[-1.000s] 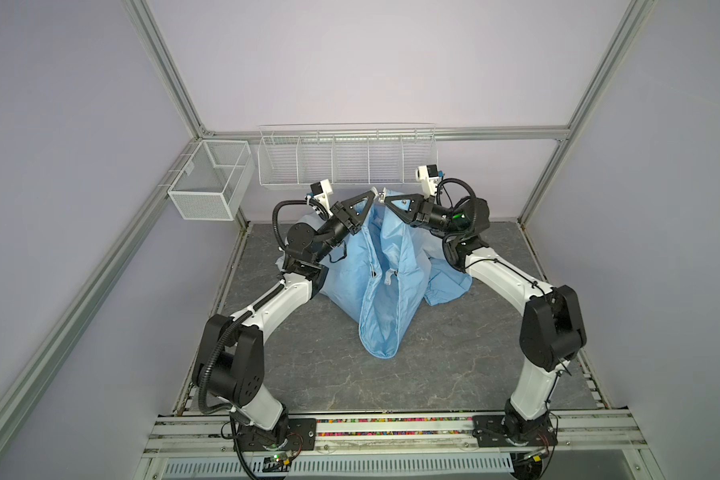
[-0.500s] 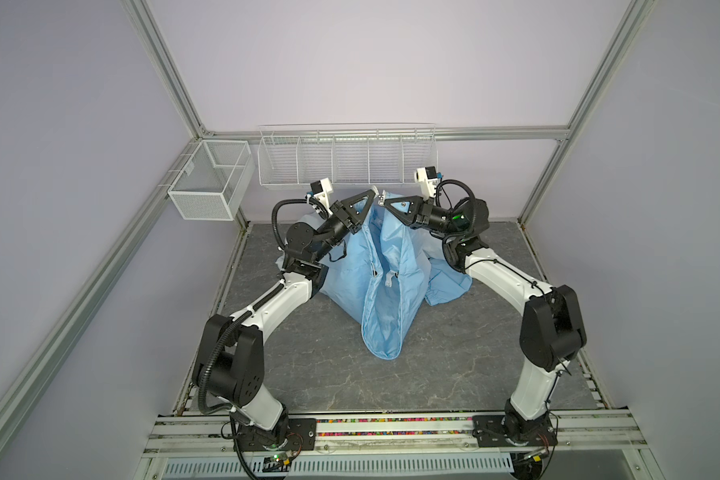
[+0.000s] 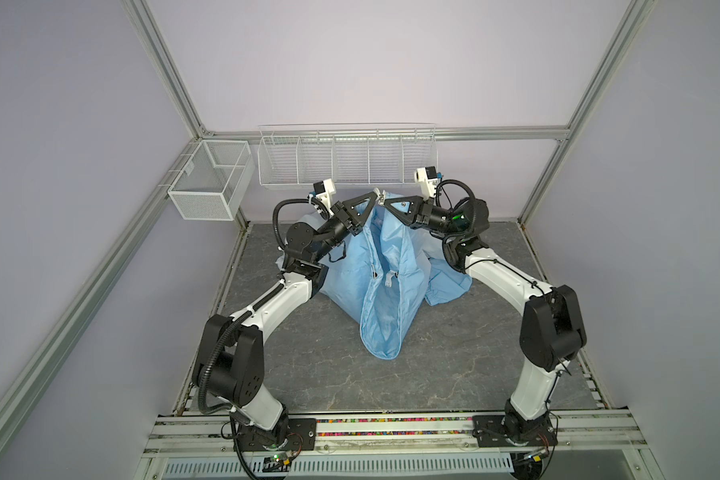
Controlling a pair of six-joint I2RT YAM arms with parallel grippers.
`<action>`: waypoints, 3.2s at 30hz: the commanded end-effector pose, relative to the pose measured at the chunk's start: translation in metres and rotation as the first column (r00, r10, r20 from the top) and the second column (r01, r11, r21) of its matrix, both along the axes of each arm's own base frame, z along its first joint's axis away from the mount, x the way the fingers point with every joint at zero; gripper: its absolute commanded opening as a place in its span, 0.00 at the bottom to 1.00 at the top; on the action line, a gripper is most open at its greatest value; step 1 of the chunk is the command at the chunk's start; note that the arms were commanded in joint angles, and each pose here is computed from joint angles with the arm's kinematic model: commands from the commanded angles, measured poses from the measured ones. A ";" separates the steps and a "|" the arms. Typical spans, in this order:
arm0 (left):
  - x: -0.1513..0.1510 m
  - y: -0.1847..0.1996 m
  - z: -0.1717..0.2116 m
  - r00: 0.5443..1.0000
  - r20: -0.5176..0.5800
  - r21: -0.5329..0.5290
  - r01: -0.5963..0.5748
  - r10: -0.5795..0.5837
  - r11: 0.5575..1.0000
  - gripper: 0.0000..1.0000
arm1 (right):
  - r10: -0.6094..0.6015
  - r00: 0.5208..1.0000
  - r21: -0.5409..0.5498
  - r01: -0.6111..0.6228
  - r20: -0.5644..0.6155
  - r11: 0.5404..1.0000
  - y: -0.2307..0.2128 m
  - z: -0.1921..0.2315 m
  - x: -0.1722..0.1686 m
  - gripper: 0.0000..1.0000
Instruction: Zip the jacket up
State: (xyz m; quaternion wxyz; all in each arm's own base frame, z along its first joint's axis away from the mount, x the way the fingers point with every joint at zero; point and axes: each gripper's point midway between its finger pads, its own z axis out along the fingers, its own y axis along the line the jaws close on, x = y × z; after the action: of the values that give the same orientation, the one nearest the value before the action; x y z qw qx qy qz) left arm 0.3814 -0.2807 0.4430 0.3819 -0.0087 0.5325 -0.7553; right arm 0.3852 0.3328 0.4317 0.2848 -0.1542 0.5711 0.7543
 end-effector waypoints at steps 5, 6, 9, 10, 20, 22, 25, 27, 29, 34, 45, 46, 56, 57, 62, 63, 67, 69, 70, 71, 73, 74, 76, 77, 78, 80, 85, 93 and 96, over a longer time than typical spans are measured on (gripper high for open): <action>-0.026 0.000 0.018 0.996 0.055 0.006 0.067 -0.067 0.998 0.00 | -0.012 0.997 0.030 0.010 0.077 1.000 -0.014 0.030 -0.015 0.07; -0.027 -0.001 0.017 0.996 0.049 0.012 0.072 -0.072 0.997 0.00 | -0.011 0.997 0.026 0.009 0.079 1.000 -0.015 0.030 -0.016 0.07; -0.030 -0.004 0.014 0.995 0.029 0.036 0.094 -0.095 0.995 0.00 | -0.005 0.997 0.007 0.005 0.078 1.000 -0.017 0.028 -0.016 0.07; -0.030 -0.005 0.013 0.994 0.022 0.046 0.103 -0.104 0.994 0.00 | -0.002 0.997 0.000 0.002 0.075 1.000 -0.017 0.027 -0.016 0.07; -0.041 -0.015 -0.002 0.979 -0.054 0.144 0.204 -0.198 0.968 0.00 | 0.002 0.999 -0.015 -0.001 0.048 1.000 -0.027 0.030 -0.011 0.07; -0.043 -0.015 -0.003 0.978 -0.057 0.150 0.205 -0.199 0.967 0.00 | -0.003 0.999 -0.009 0.003 0.036 1.000 -0.027 0.030 -0.009 0.07; -0.044 -0.014 -0.002 0.978 -0.058 0.152 0.205 -0.199 0.967 0.00 | -0.025 0.999 -0.001 0.025 0.023 1.000 -0.026 0.031 -0.007 0.07; -0.046 -0.014 0.002 0.978 -0.049 0.140 0.209 -0.205 0.968 0.00 | -0.051 0.999 -0.026 0.052 0.010 0.998 -0.024 0.024 -0.004 0.07; -0.047 -0.014 0.004 0.977 -0.043 0.130 0.215 -0.211 0.968 0.00 | -0.078 0.997 -0.058 0.078 -0.004 0.995 -0.022 0.016 0.000 0.07; -0.050 -0.012 0.011 0.975 -0.030 0.113 0.222 -0.220 0.968 0.00 | -0.125 0.992 -0.085 0.121 -0.036 0.989 -0.022 0.002 0.007 0.07; -0.057 -0.017 0.007 0.956 -0.063 0.128 0.292 -0.286 0.948 0.00 | -0.199 0.979 -0.106 0.193 -0.051 0.975 -0.023 -0.004 0.019 0.07; -0.056 -0.018 0.003 0.955 -0.074 0.135 0.295 -0.288 0.946 0.00 | -0.202 0.978 -0.095 0.197 -0.053 0.976 -0.023 -0.002 0.020 0.07; -0.054 -0.021 -0.046 0.948 -0.189 0.247 0.298 -0.255 0.922 0.00 | -0.218 0.972 0.032 0.221 -0.092 0.975 -0.039 0.023 0.031 0.07; -0.055 -0.021 -0.046 0.947 -0.190 0.254 0.301 -0.258 0.919 0.00 | -0.216 0.972 0.029 0.220 -0.096 0.975 -0.039 0.024 0.032 0.07; -0.059 -0.022 -0.047 0.940 -0.195 0.265 0.327 -0.282 0.907 0.00 | -0.236 0.961 -0.009 0.237 -0.147 0.971 -0.037 0.014 0.039 0.07; -0.060 -0.023 -0.050 0.938 -0.201 0.273 0.331 -0.283 0.903 0.00 | -0.238 0.959 -0.012 0.239 -0.156 0.971 -0.036 0.013 0.040 0.07; -0.058 -0.022 -0.066 0.937 -0.236 0.310 0.324 -0.257 0.894 0.00 | -0.232 0.953 -0.025 0.232 -0.196 0.972 -0.034 0.013 0.042 0.07; -0.055 -0.020 -0.072 0.942 -0.247 0.331 0.302 -0.227 0.894 0.00 | -0.203 0.956 -0.021 0.203 -0.211 0.979 -0.031 0.016 0.038 0.07; -0.052 -0.019 -0.076 0.943 -0.255 0.334 0.293 -0.213 0.896 0.00 | -0.190 0.959 -0.017 0.190 -0.212 0.982 -0.030 0.018 0.036 0.07; -0.049 -0.017 -0.078 0.944 -0.263 0.334 0.281 -0.198 0.900 0.00 | -0.176 0.960 -0.020 0.176 -0.220 0.984 -0.029 0.018 0.032 0.07; -0.045 -0.014 -0.079 0.947 -0.266 0.330 0.265 -0.180 0.906 0.00 | -0.167 0.958 -0.029 0.165 -0.234 0.986 -0.029 0.016 0.028 0.07; -0.044 -0.013 -0.081 0.946 -0.272 0.331 0.262 -0.174 0.907 0.00 | -0.170 0.953 -0.039 0.165 -0.251 0.986 -0.030 0.012 0.027 0.07; -0.045 -0.014 -0.084 0.943 -0.281 0.333 0.268 -0.176 0.904 0.00 | -0.174 0.946 -0.060 0.164 -0.273 0.985 -0.030 0.006 0.025 0.07; -0.045 -0.014 -0.086 0.941 -0.289 0.332 0.273 -0.178 0.903 0.00 | -0.176 0.940 -0.077 0.160 -0.291 0.984 -0.030 0.002 0.025 0.07; -0.046 -0.014 -0.086 0.939 -0.292 0.333 0.277 -0.181 0.901 0.00 | -0.176 0.935 -0.094 0.154 -0.307 0.984 -0.029 -0.002 0.025 0.07; -0.049 -0.014 -0.090 0.934 -0.305 0.334 0.290 -0.188 0.897 0.00 | -0.183 0.922 -0.128 0.147 -0.342 0.981 -0.027 -0.010 0.025 0.07; -0.058 -0.012 -0.091 0.926 -0.312 0.320 0.315 -0.214 0.894 0.00 | -0.224 0.894 -0.214 0.149 -0.388 0.965 -0.027 -0.028 0.029 0.07; -0.069 -0.013 -0.072 0.904 -0.308 0.232 0.372 -0.295 0.899 0.00 | -0.274 0.882 -0.263 0.180 -0.383 0.948 -0.024 -0.048 0.035 0.07; -0.074 -0.014 -0.064 0.889 -0.306 0.190 0.407 -0.340 0.893 0.00 | -0.284 0.883 -0.265 0.192 -0.372 0.945 -0.024 -0.051 0.038 0.07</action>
State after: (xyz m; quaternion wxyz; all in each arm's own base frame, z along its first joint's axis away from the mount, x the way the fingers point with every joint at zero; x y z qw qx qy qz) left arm 0.3500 -0.2871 0.3506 0.2039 -0.0360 0.6892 -0.6944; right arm 0.3886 0.3298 0.3555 0.1213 0.0138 0.7305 0.6720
